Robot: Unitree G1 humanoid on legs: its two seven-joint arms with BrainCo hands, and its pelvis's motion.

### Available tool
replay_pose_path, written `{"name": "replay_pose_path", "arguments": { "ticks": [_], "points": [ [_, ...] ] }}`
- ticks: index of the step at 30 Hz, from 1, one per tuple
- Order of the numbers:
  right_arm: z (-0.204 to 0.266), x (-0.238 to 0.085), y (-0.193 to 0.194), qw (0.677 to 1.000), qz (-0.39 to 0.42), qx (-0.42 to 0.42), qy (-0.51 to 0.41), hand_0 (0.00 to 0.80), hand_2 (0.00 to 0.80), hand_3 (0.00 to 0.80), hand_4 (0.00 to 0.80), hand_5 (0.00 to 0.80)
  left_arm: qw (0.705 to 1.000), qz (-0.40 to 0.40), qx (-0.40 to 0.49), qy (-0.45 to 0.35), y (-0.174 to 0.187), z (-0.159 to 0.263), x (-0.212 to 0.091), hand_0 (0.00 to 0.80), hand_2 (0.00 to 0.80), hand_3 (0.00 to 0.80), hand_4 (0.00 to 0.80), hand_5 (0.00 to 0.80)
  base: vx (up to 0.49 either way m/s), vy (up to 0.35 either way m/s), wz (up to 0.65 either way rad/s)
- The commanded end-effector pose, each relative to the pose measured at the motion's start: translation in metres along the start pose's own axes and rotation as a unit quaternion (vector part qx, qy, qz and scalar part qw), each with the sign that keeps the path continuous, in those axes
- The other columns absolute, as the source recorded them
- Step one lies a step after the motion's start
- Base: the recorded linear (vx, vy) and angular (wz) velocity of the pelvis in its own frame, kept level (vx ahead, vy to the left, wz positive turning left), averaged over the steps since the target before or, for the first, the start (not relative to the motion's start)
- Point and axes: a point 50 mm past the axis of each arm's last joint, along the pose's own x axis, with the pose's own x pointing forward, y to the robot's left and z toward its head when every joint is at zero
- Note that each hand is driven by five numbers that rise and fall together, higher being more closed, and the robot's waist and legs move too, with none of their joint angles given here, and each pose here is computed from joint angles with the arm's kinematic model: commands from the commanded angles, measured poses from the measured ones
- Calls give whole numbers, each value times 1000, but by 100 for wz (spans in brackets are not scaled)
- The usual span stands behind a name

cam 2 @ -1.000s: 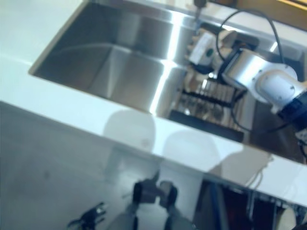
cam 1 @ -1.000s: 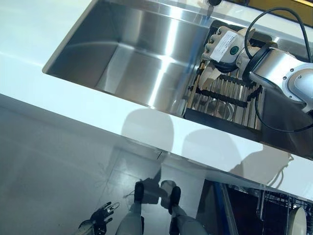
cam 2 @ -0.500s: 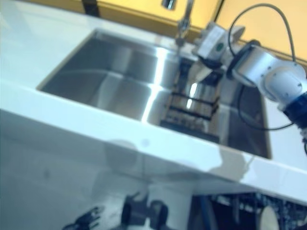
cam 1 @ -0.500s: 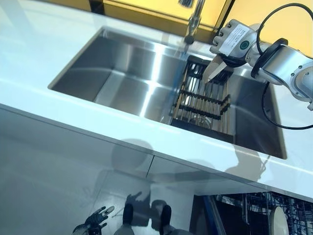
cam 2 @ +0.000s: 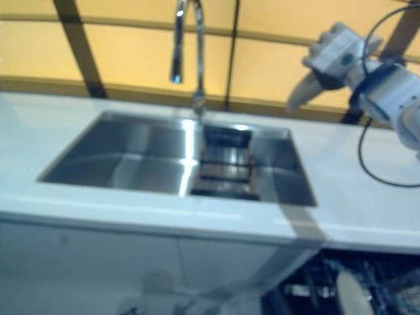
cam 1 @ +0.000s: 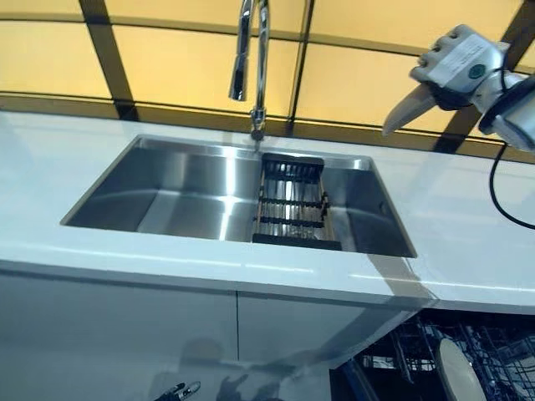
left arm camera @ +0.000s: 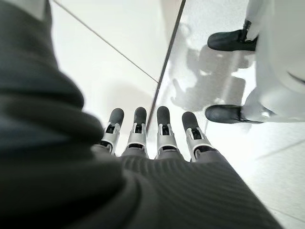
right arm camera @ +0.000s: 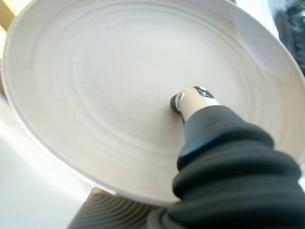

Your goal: Take plates into dishwasher

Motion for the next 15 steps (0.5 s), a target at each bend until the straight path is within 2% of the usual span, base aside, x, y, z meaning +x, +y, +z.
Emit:
{"name": "replay_pose_path", "arguments": {
  "ticks": [1, 4, 5, 10, 15],
  "points": [
    [-69, -26, 1, 984, -14, 53, 170, 800, 800, 800, 800, 800, 1000, 12, 18, -2, 10, 9, 0, 0, 0, 0, 0, 0, 22, -27, -24],
    [-81, -42, 15, 971, -10, 112, 213, 800, 800, 800, 800, 800, 1000, 10, 13, 0, 9, 7, 0, 0, 0, 0, 0, 0, 27, -27, -18],
    [-89, -55, 25, 956, -4, 161, 246, 800, 800, 800, 800, 800, 1000, 9, 10, 2, 8, 6, 0, 0, 0, 0, 0, 0, 23, -38, -20],
    [-94, -99, 73, 905, 41, 269, 327, 800, 800, 800, 800, 800, 1000, 9, 10, 15, 6, -3, -1, 0, 0, 0, 0, 0, 14, -52, -21],
    [-86, -147, 116, 845, 80, 339, 407, 800, 800, 800, 800, 800, 1000, 7, 15, 15, 8, -5, -2, 0, 0, 0, 0, 0, -14, -51, -25]
  ]
}}
